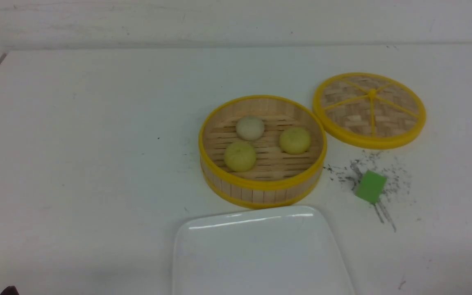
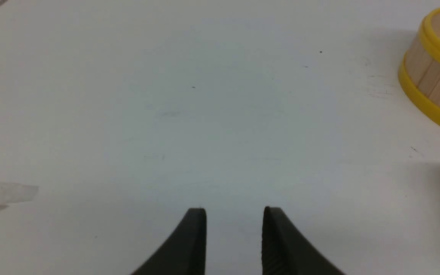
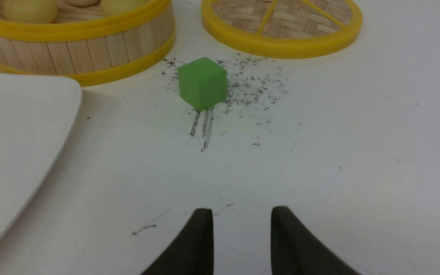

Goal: Put the steamed buns into the plate on the white tablecloth.
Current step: 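Reach toward a bun in the bamboo steamer with the right gripper, then move the steamed bun from the bamboo steamer onto the white plate with the right gripper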

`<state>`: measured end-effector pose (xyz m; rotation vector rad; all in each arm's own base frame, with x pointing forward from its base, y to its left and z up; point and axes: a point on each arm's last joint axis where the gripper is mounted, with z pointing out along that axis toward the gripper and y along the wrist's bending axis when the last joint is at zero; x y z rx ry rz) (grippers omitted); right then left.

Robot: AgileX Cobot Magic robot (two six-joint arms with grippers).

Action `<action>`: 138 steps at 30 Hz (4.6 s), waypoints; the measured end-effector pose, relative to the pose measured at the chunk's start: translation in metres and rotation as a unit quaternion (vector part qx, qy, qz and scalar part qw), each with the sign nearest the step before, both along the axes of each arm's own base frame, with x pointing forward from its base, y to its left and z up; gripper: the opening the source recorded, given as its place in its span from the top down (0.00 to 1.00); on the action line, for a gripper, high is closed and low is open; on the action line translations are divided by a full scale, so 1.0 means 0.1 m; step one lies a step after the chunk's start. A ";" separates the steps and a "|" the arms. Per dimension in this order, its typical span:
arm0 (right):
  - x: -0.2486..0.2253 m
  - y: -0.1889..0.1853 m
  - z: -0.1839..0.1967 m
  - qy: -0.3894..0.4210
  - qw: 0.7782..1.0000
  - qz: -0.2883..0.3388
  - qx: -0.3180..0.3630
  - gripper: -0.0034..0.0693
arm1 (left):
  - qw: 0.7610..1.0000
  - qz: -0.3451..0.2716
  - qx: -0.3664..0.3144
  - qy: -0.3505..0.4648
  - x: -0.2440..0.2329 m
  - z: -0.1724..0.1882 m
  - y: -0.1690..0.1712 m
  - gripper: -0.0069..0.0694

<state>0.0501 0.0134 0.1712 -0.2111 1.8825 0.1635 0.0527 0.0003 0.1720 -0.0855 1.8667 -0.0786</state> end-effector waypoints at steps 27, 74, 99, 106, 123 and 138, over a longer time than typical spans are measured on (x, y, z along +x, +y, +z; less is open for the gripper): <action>-0.03 0.17 0.08 0.091 0.905 -0.029 0.415 0.62 | 0.845 0.041 -0.533 0.028 0.00 0.07 -0.20 0.60; 2.09 1.26 1.03 0.349 0.905 0.240 0.044 0.74 | 0.867 -0.104 -0.152 0.462 0.86 0.66 -0.38 0.72; 3.75 1.75 0.33 0.291 0.935 0.177 -0.103 0.73 | 0.862 -0.108 -0.152 0.472 0.84 0.66 -0.38 0.60; 3.46 1.66 0.97 0.280 0.935 0.196 -0.099 0.94 | 0.857 -0.110 -0.152 0.479 0.83 0.66 -0.39 0.60; 1.53 1.56 0.90 0.354 0.894 0.275 0.002 0.93 | 0.857 -0.111 -0.152 0.480 0.82 0.67 -0.39 0.60; 1.80 1.70 0.16 0.404 0.881 0.240 -0.062 0.87 | 0.873 -0.102 -0.153 0.452 0.88 0.68 -0.38 0.60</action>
